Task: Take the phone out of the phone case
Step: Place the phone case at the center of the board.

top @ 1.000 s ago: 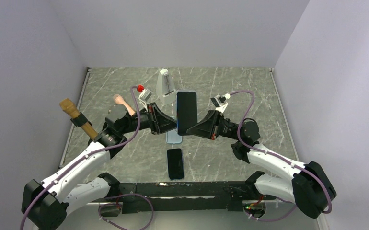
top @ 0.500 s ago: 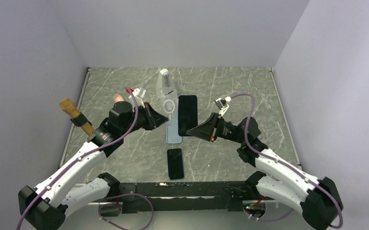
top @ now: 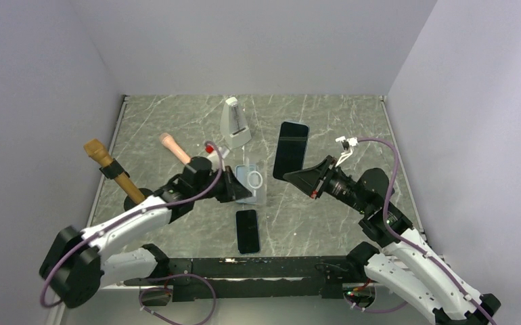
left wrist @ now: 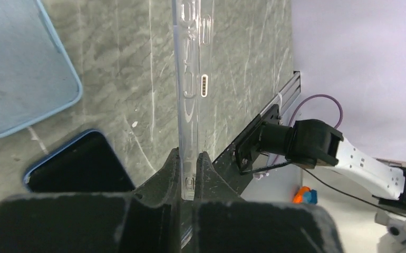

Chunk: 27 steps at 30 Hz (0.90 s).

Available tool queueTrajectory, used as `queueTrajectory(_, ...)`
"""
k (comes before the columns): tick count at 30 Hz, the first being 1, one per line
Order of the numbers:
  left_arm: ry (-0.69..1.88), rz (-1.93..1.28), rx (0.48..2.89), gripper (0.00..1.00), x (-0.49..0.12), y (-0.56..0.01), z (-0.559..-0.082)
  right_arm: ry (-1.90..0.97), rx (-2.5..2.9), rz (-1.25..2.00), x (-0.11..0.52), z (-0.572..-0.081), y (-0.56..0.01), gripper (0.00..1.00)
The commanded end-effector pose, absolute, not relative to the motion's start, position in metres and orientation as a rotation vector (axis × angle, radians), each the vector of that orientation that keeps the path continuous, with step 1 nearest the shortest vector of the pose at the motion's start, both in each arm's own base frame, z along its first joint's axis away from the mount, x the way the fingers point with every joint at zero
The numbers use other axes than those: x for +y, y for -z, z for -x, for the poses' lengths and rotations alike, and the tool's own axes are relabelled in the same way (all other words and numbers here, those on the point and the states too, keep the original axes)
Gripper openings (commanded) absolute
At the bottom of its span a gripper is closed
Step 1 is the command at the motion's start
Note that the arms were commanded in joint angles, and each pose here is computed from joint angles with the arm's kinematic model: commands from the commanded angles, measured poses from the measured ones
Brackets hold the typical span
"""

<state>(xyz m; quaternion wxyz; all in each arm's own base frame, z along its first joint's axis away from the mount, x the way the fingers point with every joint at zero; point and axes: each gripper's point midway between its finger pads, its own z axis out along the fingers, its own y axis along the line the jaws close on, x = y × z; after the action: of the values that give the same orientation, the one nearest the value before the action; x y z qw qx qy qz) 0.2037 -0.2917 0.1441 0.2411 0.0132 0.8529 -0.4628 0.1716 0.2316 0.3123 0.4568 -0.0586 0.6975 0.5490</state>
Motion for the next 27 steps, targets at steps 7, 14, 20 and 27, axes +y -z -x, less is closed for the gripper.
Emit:
queueTrajectory(7,1.412,0.168,2.399,0.0,-0.356,-0.127,-0.246,-1.336,1.646,0.133,0.218,-0.164,-0.333,0.0)
queueTrajectory(14,1.312,0.265,2.501,0.0,-0.362,-0.093,-0.261,-1.307,1.649,0.119,0.213,-0.164,-0.328,0.0)
queueTrajectory(20,1.198,0.286,2.525,0.0,-0.356,-0.076,-0.273,-1.309,1.654,0.127,0.214,-0.163,-0.326,0.0)
queueTrajectory(27,1.21,0.287,2.575,0.0,-0.35,-0.06,-0.286,-1.3,1.662,0.122,0.213,-0.165,-0.324,0.0)
